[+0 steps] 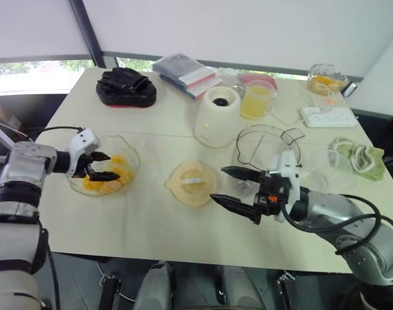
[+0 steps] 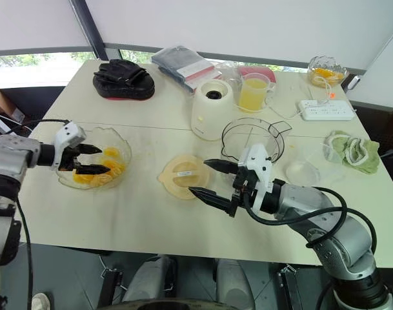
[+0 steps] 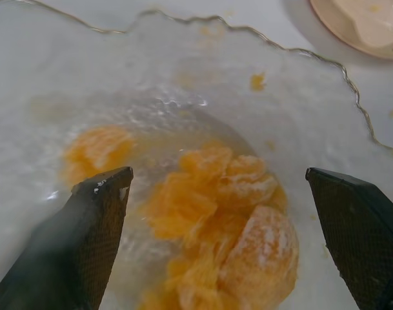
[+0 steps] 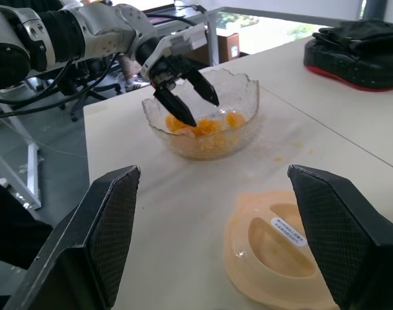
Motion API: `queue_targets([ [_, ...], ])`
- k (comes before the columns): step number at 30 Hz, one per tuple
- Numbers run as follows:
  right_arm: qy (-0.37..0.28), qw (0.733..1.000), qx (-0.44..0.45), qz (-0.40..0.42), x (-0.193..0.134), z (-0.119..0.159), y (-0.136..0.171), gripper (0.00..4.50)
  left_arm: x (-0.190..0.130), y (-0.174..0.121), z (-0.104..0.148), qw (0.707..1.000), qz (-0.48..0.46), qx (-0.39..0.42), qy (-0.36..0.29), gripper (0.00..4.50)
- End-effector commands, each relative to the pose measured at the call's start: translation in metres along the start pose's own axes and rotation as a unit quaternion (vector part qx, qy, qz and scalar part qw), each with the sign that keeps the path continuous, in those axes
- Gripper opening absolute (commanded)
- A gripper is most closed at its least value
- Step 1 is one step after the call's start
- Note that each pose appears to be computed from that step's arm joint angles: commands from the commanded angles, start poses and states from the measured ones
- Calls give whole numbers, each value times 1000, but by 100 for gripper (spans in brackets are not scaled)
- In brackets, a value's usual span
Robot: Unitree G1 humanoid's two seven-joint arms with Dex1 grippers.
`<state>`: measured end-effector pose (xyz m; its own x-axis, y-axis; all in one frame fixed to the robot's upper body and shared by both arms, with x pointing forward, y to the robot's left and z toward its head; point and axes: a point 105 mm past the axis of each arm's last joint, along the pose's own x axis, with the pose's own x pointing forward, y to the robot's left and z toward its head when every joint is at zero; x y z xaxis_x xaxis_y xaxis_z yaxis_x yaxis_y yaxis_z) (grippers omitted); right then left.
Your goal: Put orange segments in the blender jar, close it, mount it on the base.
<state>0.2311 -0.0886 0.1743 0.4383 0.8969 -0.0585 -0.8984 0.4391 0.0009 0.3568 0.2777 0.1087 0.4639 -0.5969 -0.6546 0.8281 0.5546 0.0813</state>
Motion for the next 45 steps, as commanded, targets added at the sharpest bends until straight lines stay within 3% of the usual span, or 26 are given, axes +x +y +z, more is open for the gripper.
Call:
queue_targets([
  [1, -21, 1000, -20, -8, -3, 12, 7, 385, -2, 3, 5, 999, -4, 30, 16, 450],
  [12, -15, 999, -21, -34, -9, 11, 8, 385, 18, 3, -12, 998, 1, 31, 60, 450],
  [28, -4, 998, -15, -58, -16, 8, 14, 385, 38, 0, -24, 999, 32, -26, 35, 450],
  [31, -3, 998, -13, -59, -16, 8, 14, 390, 38, -2, -29, 998, 30, -31, 40, 371],
  [34, -2, 998, -13, -60, -17, 8, 14, 390, 37, -5, -33, 998, 19, -31, 47, 226],
  [45, 2, 998, -17, -56, -16, 8, 12, 390, 31, -5, -35, 998, 21, -31, 47, 226],
])
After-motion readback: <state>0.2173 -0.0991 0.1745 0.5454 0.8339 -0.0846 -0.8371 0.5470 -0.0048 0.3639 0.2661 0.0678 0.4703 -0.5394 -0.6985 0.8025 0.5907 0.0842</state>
